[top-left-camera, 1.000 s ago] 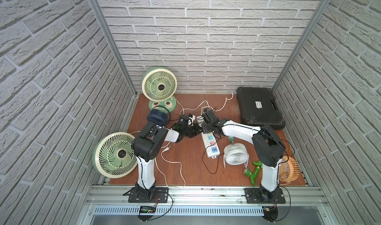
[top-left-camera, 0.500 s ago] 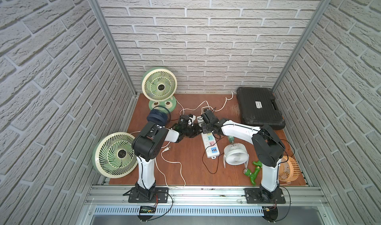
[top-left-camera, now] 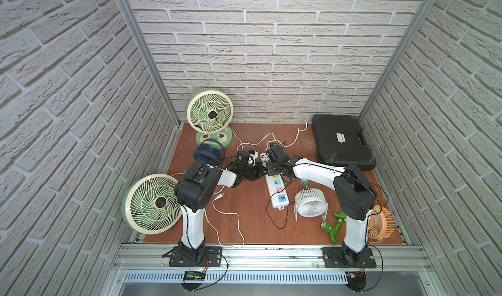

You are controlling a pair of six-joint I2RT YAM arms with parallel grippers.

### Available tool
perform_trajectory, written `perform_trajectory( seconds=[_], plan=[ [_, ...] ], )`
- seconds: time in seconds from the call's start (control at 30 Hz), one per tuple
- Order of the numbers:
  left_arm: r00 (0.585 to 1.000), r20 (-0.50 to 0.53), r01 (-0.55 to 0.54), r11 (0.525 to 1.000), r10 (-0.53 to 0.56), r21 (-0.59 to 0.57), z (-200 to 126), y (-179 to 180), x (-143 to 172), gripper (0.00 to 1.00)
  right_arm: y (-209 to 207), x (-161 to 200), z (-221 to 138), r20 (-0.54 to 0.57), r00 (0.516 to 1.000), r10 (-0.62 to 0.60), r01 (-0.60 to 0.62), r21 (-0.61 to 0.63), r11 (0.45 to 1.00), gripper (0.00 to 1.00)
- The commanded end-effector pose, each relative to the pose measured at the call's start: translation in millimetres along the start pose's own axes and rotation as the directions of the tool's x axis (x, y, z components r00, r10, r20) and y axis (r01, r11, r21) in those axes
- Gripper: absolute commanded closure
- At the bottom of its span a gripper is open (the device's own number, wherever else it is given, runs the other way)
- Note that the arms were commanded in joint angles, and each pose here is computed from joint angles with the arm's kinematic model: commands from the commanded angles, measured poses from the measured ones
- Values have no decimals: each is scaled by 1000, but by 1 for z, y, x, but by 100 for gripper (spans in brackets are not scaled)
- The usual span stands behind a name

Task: Unplug the desk fan from the power strip
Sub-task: Remove the plug from the socket.

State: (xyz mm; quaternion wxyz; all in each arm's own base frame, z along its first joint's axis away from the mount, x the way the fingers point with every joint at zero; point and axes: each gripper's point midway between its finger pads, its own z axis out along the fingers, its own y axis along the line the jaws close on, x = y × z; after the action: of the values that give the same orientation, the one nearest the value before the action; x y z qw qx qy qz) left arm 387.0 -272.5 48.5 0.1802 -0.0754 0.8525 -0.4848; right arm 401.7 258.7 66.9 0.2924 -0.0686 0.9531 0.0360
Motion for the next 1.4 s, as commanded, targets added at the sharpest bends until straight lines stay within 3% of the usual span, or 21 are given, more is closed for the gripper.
perform_trajectory(
  seconds=[0.0, 0.1, 0.23, 0.3, 0.5, 0.73, 0.97, 1.03, 1.13, 1.2, 1.27, 1.37],
  plan=[
    [1000, -11, 29, 997, -29, -76, 6, 24, 6, 100, 21, -23, -26, 85, 992, -90, 88, 31, 996, 81],
    [1000, -11, 27, 997, -28, -76, 7, 22, 5, 100, 18, -19, -23, 72, 996, -53, 54, 0, 999, 81],
    [999, -13, 28, 997, -29, -76, 7, 21, 4, 100, 26, -19, -15, 39, 994, 104, -94, -206, 974, 81],
    [1000, -14, 27, 997, -28, -75, 7, 21, 4, 100, 27, -20, -16, 42, 995, 88, -78, -189, 979, 81],
    [999, -17, 30, 996, -31, -78, 9, 23, 5, 100, 19, -18, -21, 58, 996, -73, 71, 23, 997, 81],
    [999, -20, 33, 997, -34, -77, 9, 25, 5, 100, 19, -23, -22, 54, 996, 74, -66, -144, 987, 81],
    [999, -20, 33, 996, -34, -77, 10, 25, 4, 100, 18, -23, -28, 56, 993, -104, 101, 58, 993, 80],
    [999, -20, 34, 996, -36, -78, 10, 26, 3, 100, 20, -20, -26, 47, 996, -70, 70, 2, 998, 80],
    [999, -20, 34, 996, -35, -78, 10, 25, 4, 100, 20, -18, -20, 20, 997, 78, -74, -155, 985, 80],
    [999, -19, 33, 996, -35, -79, 10, 25, 4, 100, 19, -24, -22, 35, 993, 111, -102, -186, 977, 81],
    [999, -18, 34, 996, -36, -80, 10, 26, 3, 100, 21, -25, -26, 45, 997, 61, -54, -139, 989, 81],
    [999, -19, 36, 996, -38, -82, 11, 27, 3, 100, 16, -27, -33, 70, 995, -68, 67, 24, 997, 80]
  ],
)
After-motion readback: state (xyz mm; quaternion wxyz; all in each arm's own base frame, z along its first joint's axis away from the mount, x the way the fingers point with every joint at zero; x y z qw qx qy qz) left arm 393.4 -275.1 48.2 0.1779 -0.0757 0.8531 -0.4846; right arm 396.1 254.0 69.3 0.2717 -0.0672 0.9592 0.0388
